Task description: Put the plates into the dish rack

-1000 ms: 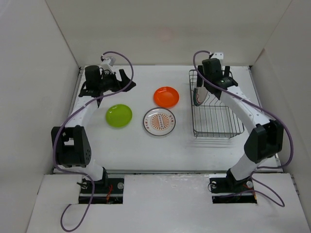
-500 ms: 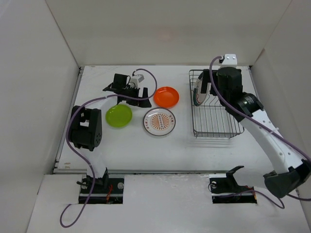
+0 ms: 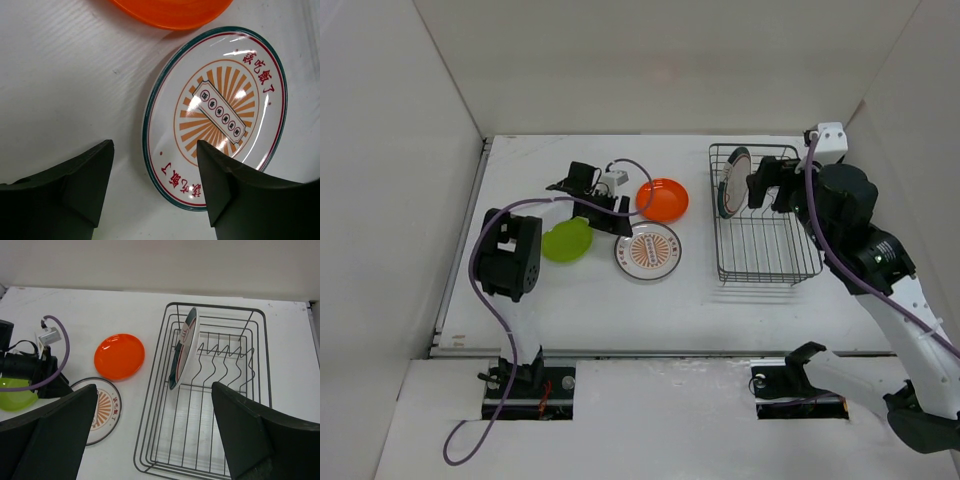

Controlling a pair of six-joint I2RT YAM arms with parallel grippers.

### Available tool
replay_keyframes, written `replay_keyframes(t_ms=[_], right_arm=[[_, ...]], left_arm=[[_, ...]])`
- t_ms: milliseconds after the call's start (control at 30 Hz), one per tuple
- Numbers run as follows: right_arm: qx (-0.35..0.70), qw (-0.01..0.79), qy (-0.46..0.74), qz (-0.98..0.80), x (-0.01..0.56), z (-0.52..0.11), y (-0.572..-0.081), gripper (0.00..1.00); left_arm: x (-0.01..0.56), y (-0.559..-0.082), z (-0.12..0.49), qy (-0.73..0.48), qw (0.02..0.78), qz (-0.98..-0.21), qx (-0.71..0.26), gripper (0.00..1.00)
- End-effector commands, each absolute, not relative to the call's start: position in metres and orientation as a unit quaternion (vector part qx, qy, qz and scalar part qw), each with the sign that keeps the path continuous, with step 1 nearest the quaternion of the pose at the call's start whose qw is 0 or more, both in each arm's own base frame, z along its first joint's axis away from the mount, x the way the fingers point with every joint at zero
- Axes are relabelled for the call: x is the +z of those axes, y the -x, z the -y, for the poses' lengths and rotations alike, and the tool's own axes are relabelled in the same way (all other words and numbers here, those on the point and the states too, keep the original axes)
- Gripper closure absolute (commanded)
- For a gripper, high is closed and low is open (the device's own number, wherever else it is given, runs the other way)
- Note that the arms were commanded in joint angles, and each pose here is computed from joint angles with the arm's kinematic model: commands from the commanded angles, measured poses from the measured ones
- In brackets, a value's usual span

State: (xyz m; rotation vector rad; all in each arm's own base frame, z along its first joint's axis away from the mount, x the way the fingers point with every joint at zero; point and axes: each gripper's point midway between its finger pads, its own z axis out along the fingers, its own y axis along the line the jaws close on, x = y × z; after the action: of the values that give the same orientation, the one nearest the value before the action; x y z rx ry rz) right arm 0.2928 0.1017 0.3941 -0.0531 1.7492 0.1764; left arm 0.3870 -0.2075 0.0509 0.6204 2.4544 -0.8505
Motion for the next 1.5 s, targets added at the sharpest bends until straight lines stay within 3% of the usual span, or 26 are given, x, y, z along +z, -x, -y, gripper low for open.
replay_keyframes(t_ms=[0, 67, 100, 200, 400, 567, 700, 800, 1100, 1333, 1467], right_arm=[[0.080, 0.629, 0.038, -0.772, 0.386, -0.107, -0.291, 0.00], [0.076, 0.621, 0.041, -0.779, 0.376, -0.107, -0.292, 0.00], [0.078, 0.625, 0.040, -0.776, 0.378, -0.108, -0.293, 0.00], [0.072, 0.623, 0.037, -0.778, 0.373, -0.107, -0.295, 0.00], [0.072, 0.623, 0.037, -0.778, 0.371, -0.107, -0.296, 0.00], [0.067, 0.613, 0.040, -0.786, 0.359, -0.109, -0.299, 0.00], [0.068, 0.610, 0.038, -0.789, 0.355, -0.109, -0.299, 0.00], [0.066, 0.606, 0.039, -0.791, 0.351, -0.109, -0.299, 0.00], [0.060, 0.600, 0.037, -0.797, 0.342, -0.108, -0.303, 0.00], [0.072, 0.591, 0.042, -0.803, 0.332, -0.111, -0.304, 0.00], [0.122, 0.588, 0.091, -0.795, 0.323, -0.132, -0.303, 0.00]], left_arm=[[0.061, -0.388, 0.218, -0.253, 0.242, -0.883, -0.314, 0.38], [0.053, -0.382, 0.220, -0.255, 0.230, -0.885, -0.315, 0.49], [0.052, -0.382, 0.220, -0.255, 0.230, -0.885, -0.315, 0.49], [0.044, -0.380, 0.218, -0.251, 0.222, -0.890, -0.308, 0.72], [0.037, -0.376, 0.216, -0.249, 0.212, -0.894, -0.308, 0.89], [0.035, -0.379, 0.216, -0.242, 0.204, -0.890, -0.327, 0.91], [0.035, -0.376, 0.221, -0.243, 0.192, -0.886, -0.345, 0.76], [0.037, -0.372, 0.223, -0.244, 0.186, -0.883, -0.356, 0.74], [0.040, -0.368, 0.225, -0.245, 0.184, -0.879, -0.364, 1.00], [0.048, -0.354, 0.231, -0.252, 0.153, -0.862, -0.413, 1.00], [0.094, -0.341, 0.241, -0.311, 0.164, -0.812, -0.466, 1.00]])
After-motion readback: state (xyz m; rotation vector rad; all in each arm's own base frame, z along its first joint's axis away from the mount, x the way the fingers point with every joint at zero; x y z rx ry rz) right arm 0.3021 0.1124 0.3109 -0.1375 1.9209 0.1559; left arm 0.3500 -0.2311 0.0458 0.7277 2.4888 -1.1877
